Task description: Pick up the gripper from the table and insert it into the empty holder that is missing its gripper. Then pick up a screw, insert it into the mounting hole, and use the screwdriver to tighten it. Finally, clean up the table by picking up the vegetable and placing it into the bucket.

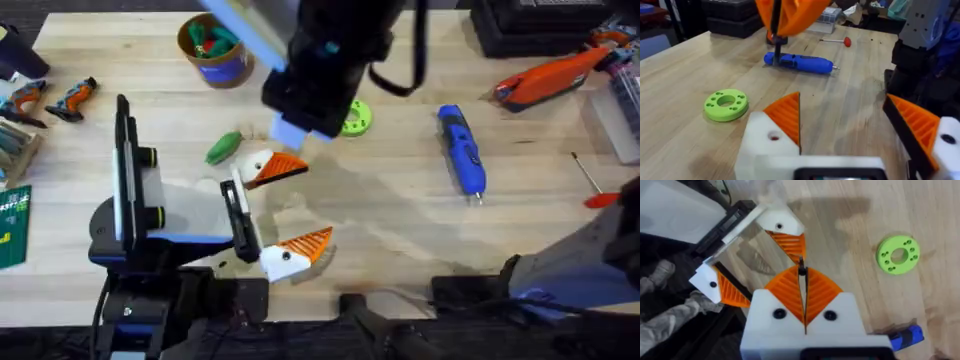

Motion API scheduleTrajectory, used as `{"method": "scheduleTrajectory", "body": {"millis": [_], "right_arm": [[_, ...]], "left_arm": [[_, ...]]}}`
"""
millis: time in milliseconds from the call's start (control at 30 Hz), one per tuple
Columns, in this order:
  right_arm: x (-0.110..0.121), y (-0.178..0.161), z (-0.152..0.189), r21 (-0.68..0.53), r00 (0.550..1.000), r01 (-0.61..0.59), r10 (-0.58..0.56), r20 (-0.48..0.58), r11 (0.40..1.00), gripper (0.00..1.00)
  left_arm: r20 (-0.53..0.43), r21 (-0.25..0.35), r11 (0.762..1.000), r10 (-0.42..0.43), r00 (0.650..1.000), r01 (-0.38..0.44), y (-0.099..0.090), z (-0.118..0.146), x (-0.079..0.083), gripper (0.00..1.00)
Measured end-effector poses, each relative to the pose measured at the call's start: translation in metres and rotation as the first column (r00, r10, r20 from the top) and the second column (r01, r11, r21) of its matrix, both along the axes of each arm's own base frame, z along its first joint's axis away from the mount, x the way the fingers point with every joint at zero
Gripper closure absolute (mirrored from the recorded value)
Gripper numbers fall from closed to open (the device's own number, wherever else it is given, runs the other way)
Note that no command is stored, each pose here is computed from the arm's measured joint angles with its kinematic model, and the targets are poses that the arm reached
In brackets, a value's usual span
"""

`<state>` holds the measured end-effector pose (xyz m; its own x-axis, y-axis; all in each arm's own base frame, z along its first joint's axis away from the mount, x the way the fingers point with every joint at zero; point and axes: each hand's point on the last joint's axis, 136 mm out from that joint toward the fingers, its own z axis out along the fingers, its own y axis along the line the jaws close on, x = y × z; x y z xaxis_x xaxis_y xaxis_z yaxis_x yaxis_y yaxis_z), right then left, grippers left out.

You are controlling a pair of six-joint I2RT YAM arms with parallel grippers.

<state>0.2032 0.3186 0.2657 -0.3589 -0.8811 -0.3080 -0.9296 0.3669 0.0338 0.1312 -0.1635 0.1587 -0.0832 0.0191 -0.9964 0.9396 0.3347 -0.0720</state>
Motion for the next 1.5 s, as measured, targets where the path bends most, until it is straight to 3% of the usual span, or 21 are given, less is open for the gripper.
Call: {"method": "scheduleTrajectory", "body": {"millis": [267, 467, 800, 1500], "right_arm": [[-0.011, 0.015, -0.007, -0.020, 0.994, -0.105, 0.105, 0.020, 0.994, 0.995], [-0.006, 0.026, -0.004, 0.008, 0.985, -0.158, 0.157, 0.073, 0.987, 0.995], [-0.018, 0.033, -0.003, -0.015, 0.944, -0.309, 0.309, 0.114, 0.951, 0.995], [-0.015, 0.041, -0.028, -0.084, 0.894, -0.430, 0.437, 0.098, 0.899, 0.995]], "left_arm": [[0.000, 0.000, 1.000, 0.000, 1.000, 0.000, 0.000, 0.000, 0.000, 0.015], [0.000, 0.000, 1.000, 0.000, 1.000, 0.000, 0.000, 0.000, 0.000, 0.015], [0.000, 0.000, 1.000, 0.000, 1.000, 0.000, 0.000, 0.000, 0.000, 0.014], [0.000, 0.000, 1.000, 0.000, 1.000, 0.000, 0.000, 0.000, 0.000, 0.015]]}}
